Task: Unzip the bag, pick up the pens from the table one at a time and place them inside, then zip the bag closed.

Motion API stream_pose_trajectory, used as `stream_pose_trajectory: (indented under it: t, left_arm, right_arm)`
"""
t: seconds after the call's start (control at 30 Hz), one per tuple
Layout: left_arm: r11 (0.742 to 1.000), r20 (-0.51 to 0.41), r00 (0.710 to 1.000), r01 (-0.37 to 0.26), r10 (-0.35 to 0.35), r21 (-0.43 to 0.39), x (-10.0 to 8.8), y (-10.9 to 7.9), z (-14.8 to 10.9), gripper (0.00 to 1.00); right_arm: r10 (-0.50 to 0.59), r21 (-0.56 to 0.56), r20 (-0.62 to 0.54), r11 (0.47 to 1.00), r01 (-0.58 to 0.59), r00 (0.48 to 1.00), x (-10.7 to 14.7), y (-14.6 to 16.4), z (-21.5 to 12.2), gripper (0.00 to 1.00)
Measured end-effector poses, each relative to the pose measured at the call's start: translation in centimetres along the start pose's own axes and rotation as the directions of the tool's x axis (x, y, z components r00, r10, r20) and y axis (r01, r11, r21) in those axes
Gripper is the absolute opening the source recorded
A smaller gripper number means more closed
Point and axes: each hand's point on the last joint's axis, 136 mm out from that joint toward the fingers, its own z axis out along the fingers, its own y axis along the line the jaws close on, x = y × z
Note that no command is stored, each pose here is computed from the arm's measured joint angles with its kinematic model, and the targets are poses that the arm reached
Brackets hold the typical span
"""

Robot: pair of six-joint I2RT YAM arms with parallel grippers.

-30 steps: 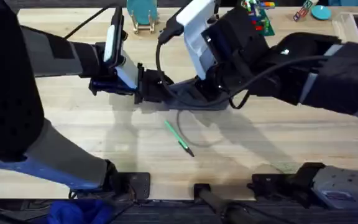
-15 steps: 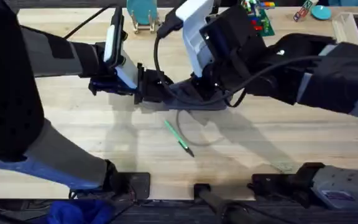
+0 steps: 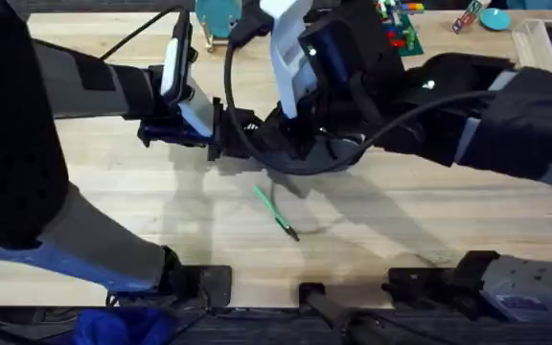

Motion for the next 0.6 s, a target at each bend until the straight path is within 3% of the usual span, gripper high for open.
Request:
stream_pose_trajectory:
  t: [0.37,0.6]
  left_arm:
    - [1.000,0.000,1.000,0.000,0.000,0.000,0.0,0.0,0.0,0.043]
    - [1.000,0.000,1.000,0.000,0.000,0.000,0.0,0.0,0.0,0.043]
  right_arm:
    - [0.010,-0.020,0.002,1.000,-0.010,1.000,-0.1,0.6,-0.1,0.030]
    - [0.005,0.027,0.049,1.000,-0.006,0.999,-1.2,0.3,-3.0,0.066]
